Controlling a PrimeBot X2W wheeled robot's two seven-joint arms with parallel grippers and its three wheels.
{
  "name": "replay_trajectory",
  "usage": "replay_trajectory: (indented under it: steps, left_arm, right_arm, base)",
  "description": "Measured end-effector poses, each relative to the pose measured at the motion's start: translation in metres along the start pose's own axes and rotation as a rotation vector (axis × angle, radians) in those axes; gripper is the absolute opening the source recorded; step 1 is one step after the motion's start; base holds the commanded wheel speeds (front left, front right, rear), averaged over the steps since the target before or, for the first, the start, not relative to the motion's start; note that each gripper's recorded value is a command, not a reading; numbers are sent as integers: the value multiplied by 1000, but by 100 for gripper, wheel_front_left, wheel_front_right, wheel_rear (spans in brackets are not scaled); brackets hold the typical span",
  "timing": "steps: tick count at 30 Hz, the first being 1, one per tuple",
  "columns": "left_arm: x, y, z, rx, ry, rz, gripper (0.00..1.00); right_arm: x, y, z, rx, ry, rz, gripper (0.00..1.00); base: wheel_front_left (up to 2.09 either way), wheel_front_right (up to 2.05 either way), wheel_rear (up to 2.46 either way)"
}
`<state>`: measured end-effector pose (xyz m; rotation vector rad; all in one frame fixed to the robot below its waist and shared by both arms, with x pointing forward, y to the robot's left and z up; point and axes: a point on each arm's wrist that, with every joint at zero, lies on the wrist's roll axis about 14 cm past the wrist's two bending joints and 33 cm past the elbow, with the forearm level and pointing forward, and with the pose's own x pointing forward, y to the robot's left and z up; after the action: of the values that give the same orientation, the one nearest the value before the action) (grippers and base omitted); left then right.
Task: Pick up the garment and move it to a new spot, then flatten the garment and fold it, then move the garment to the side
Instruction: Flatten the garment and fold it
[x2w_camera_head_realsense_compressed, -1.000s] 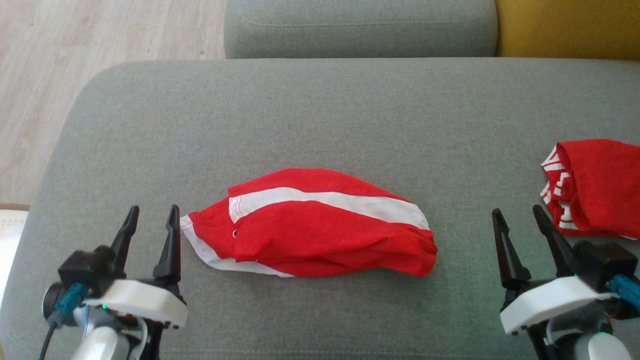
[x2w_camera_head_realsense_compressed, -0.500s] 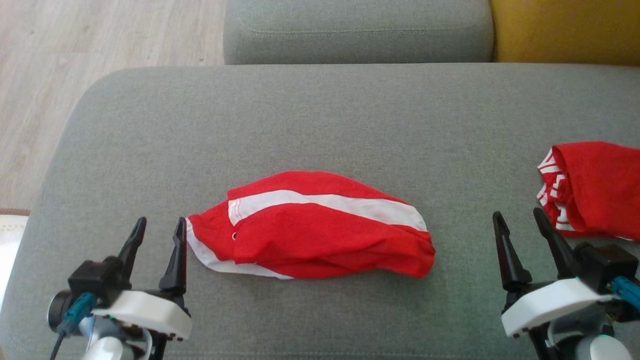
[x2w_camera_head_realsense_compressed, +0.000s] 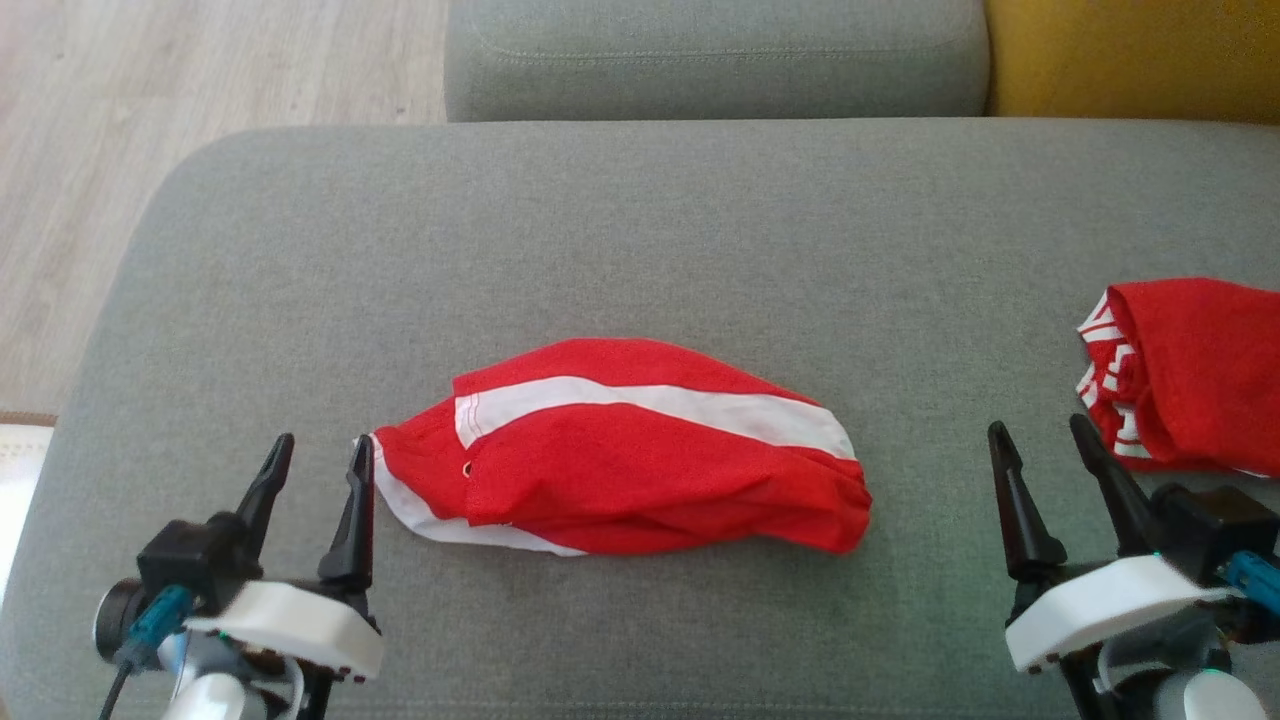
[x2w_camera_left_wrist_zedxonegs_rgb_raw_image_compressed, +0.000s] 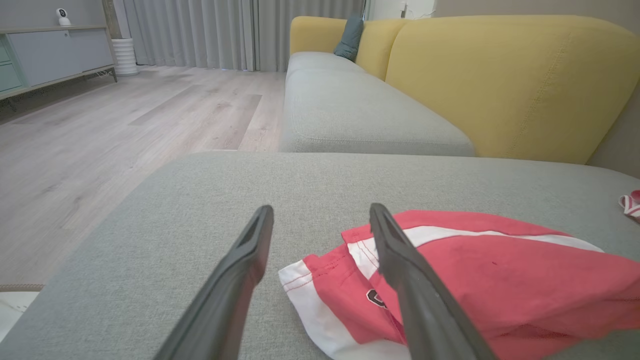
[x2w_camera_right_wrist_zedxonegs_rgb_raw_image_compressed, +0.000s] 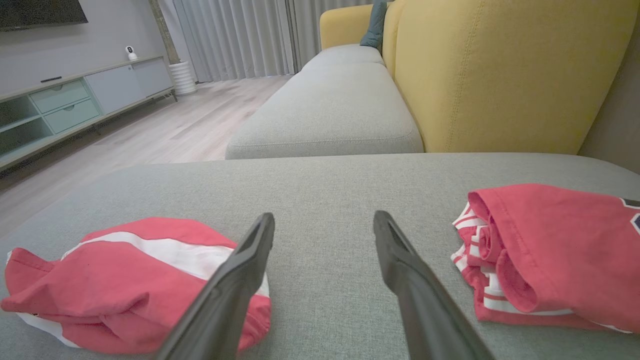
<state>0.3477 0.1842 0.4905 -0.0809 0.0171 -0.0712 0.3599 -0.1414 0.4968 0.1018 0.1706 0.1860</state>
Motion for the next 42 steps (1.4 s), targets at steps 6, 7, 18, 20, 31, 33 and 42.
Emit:
replay_trajectory:
  steps: [6, 7, 18, 20, 31, 33, 42]
  left_arm:
    - [10, -10, -7, -6, 49, -44, 100]
    - [16, -15, -7, -8, 58, -69, 100]
    - [67, -51, -64, -109, 433, -210, 100]
    - [68, -47, -78, -126, 501, -199, 100]
    - [70, -42, -116, -189, 693, -195, 100]
    - [68, -45, -118, -206, 707, -202, 100]
    - [63, -53, -122, -218, 733, -237, 100]
  right_arm:
    - [5, -1, -4, 3, 16, -2, 100]
    - [6, -1, -6, 4, 26, -1, 100]
    - [27, -5, -18, 7, 67, -3, 100]
    - [28, -7, -23, 10, 81, -9, 100]
    - [34, -16, -26, 16, 83, -32, 100]
    - [34, -17, -26, 16, 84, -34, 100]
    - [33, -19, -27, 24, 83, -39, 100]
  base:
    - [0, 0, 0]
    - [0, 0, 0]
    - [0, 0, 0]
    - [0, 0, 0]
    - [0, 0, 0]
    - [0, 0, 0]
    - [0, 0, 0]
